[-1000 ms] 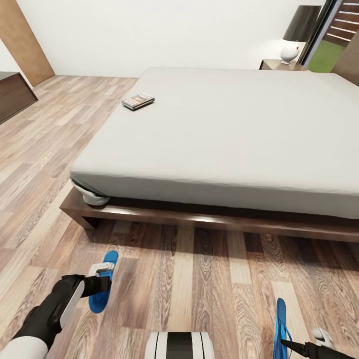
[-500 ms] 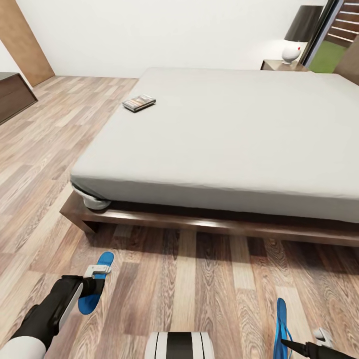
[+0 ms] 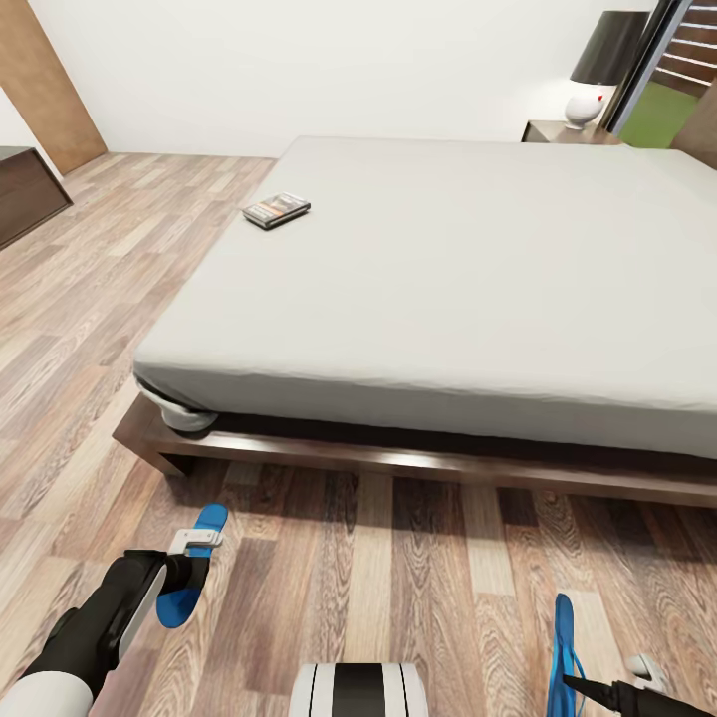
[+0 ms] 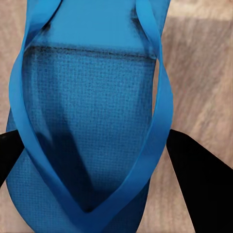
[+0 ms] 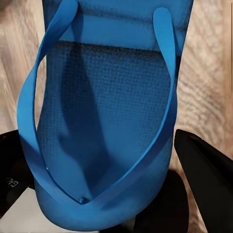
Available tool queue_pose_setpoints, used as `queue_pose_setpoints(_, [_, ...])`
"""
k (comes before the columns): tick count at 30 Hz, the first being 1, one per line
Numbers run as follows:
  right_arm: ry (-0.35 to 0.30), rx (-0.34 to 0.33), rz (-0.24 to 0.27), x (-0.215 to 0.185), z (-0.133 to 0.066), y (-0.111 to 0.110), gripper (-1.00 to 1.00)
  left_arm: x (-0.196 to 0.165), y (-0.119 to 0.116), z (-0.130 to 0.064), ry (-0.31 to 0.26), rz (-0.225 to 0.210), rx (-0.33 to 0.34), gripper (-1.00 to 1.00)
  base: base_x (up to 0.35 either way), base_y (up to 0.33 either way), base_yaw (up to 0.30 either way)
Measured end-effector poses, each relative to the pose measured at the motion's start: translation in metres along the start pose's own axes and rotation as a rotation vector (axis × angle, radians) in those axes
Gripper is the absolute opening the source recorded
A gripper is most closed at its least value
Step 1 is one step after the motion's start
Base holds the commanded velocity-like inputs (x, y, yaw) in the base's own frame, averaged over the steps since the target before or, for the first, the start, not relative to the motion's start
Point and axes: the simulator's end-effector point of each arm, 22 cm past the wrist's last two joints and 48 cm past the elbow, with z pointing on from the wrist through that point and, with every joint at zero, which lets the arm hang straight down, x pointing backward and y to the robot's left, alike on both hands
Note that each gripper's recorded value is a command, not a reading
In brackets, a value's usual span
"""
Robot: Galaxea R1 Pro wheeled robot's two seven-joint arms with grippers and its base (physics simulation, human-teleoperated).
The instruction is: In the bedroom, move the book from the bed onto either nightstand, and place the two sandals side by side next to the bed.
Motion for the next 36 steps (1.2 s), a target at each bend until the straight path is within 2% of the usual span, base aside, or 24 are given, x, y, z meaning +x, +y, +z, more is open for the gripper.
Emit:
queue_pose_setpoints(3, [-0.001,0.019,0.017,-0.01,-0.02,-0.009,-1.0,0.0,-0.003,0.0,-0.001,-0.002,0.005,-1.0,0.001,0.0,0.0])
queue_pose_setpoints(5, [0.017,-0.003,0.074,-0.009,-0.025,-0.005,-1.0,0.0,-0.007,0.001,0.0,-0.003,0.01,-1.0,0.0,0.0,0.0])
queue_pose_setpoints(7, [0.026,-0.021,0.107,-0.012,-0.026,0.0,-1.0,0.0,-0.008,0.001,-0.001,-0.003,0.012,-1.0,0.0,0.0,0.0])
queue_pose_setpoints(11, [0.032,-0.042,0.118,-0.029,-0.026,0.011,-1.0,0.0,-0.009,0.001,0.0,-0.002,0.012,-1.0,0.0,0.0,0.0])
queue_pose_setpoints(14, [0.047,-0.053,0.15,-0.038,-0.025,0.019,-1.0,0.0,-0.01,0.001,0.0,-0.001,0.013,-1.0,0.0,0.0,0.0])
queue_pose_setpoints(20, [0.053,-0.059,0.157,-0.044,-0.025,0.024,-1.0,0.0,-0.019,0.002,0.001,-0.002,0.024,-1.0,0.002,0.0,0.0])
queue_pose_setpoints(26, [0.053,-0.059,0.157,-0.044,-0.025,0.025,-1.0,0.001,-0.02,0.002,0.004,-0.003,0.025,-1.0,0.173,0.0,0.0])
queue_pose_setpoints(36, [0.053,-0.059,0.157,-0.045,-0.025,0.025,-1.0,0.002,-0.019,0.002,0.007,-0.005,0.026,-1.0,0.012,0.0,0.0])
